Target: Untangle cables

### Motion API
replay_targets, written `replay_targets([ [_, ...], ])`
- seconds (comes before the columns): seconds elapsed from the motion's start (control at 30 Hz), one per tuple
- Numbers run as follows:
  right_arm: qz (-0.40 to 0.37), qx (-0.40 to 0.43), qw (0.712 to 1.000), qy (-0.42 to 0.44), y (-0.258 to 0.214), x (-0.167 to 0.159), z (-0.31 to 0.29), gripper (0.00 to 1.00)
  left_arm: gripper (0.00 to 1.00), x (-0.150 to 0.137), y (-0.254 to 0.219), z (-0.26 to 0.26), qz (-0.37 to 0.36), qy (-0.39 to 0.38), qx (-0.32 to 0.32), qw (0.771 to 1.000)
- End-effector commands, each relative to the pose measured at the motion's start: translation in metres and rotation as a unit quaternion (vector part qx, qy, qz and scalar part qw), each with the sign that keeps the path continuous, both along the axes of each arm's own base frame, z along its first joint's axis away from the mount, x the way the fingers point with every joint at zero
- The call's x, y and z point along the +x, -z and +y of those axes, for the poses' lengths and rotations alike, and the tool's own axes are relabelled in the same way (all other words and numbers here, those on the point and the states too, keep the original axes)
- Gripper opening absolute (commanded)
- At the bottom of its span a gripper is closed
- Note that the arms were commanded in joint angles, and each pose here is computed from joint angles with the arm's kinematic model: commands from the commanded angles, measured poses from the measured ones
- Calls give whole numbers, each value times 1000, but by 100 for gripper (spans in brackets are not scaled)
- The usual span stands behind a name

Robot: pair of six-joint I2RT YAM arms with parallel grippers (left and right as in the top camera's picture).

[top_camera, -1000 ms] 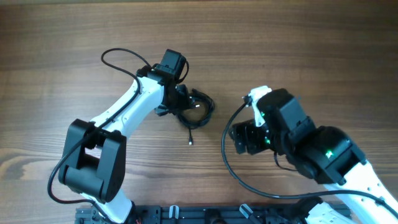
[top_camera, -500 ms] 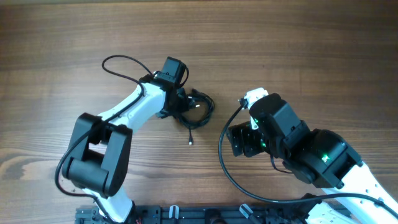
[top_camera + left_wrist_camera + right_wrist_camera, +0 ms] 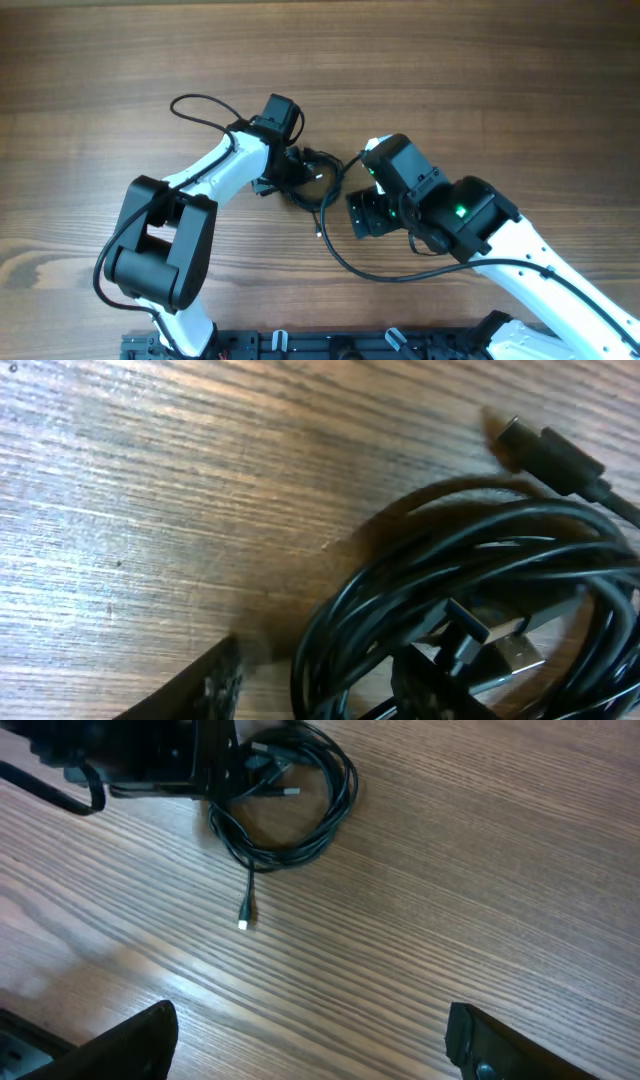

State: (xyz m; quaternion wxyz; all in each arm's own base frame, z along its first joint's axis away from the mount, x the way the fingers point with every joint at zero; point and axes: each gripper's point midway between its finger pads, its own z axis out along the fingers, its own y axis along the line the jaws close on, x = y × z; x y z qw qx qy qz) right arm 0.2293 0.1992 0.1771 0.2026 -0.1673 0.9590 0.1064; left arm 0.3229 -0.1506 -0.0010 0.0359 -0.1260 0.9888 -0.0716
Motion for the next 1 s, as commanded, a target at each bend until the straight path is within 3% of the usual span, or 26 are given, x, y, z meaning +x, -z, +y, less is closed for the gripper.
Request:
replay_targets([
  [0.0,-12,2,1000,6,-4,5,3,88,51,-17,3,5,34,2,10,999],
  [0.03,-12,2,1000,7,-4,5,3,88,48,-19,-1,5,37,2,9,999],
  [0.13,-15,2,1000,7,-5,6,3,88,20,-31,-13,-12,69,-18,-42,997],
  [0.27,-14,2,1000,7,-5,6,2,88,13,-36,-15,-21,83,-40,-58,994],
  [0.33,-15,2,1000,7,-5,6,3,89,4,-35,-15,-21,83,-40,-60,994],
  [0.43,-25,-8,1000,15,-5,10,-1,89,4,-24,-34,-23,62,-37,-69,995],
  [0.53,-52,-32,998,33,-8,20,-11,87,4,-3,-86,-21,1,-17,-63,998],
  [0.63,-75,-39,995,45,-11,29,-14,81,4,8,-158,-20,-88,26,-52,994],
  [0.7,-82,-31,995,46,-13,33,-10,71,4,6,-189,-20,-130,34,-64,989],
  [0.97,-119,16,993,16,-16,60,26,69,4,-2,-202,-12,-142,31,-57,988],
])
